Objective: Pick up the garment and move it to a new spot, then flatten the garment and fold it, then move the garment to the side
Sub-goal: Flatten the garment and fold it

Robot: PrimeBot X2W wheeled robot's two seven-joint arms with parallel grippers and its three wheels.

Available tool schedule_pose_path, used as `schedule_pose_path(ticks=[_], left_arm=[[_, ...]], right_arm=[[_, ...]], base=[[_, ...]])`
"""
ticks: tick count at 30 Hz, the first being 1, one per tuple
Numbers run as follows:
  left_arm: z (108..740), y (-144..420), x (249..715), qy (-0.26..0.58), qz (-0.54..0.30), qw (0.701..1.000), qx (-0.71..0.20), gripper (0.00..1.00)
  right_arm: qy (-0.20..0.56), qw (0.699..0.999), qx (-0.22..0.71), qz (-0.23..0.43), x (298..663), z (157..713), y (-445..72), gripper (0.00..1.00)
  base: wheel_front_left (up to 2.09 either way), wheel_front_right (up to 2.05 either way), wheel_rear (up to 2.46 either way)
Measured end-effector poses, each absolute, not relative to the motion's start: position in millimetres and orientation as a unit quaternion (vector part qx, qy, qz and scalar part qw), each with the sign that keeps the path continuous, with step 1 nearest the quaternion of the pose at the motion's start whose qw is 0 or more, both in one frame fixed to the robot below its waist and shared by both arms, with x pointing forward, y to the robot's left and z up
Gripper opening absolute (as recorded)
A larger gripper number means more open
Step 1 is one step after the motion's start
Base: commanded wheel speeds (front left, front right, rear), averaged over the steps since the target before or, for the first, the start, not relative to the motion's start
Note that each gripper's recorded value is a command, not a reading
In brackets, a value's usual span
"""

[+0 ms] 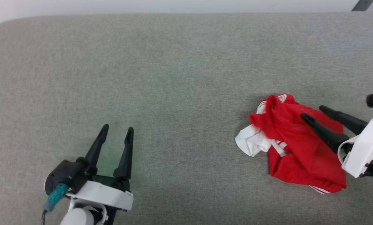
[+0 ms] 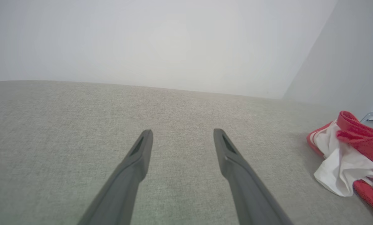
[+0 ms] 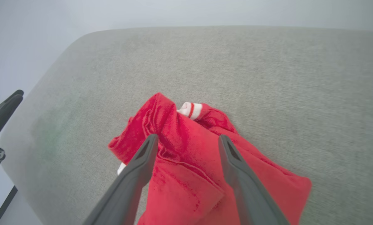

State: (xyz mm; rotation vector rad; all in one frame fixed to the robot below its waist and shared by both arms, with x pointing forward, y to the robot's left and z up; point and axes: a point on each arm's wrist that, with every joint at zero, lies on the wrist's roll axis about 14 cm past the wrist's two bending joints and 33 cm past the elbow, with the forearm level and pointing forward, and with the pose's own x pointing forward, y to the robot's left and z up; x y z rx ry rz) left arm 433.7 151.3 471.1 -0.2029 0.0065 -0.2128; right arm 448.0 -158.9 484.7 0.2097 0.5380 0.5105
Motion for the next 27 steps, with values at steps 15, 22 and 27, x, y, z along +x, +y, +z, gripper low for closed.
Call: schedule_pose_path(ticks=[15, 22, 27], left_arm=[[483.7, 138.6, 427.9, -0.008, -0.126, 0.986, -0.105, 1.0], [484.5, 156.1, 413.6, -0.009, -0.095, 0.991, -0.091, 1.0], [487.5, 165.2, 403.6, -0.014, -0.08, 0.993, -0.084, 1.0]], right_arm=[[0.138, 0.976, 0.099, 0.133, 438.6, 511.0, -234.6, 1.0], [0.036, 0.991, 0.088, 0.093, 424.3, 522.5, -250.6, 1.0], [0.001, 0.994, 0.088, 0.071, 415.1, 524.9, -257.9, 1.0]], base=[[0.0, 0.0, 0.0], [0.0, 0.0, 0.0], [0.0, 0.0, 0.0]])
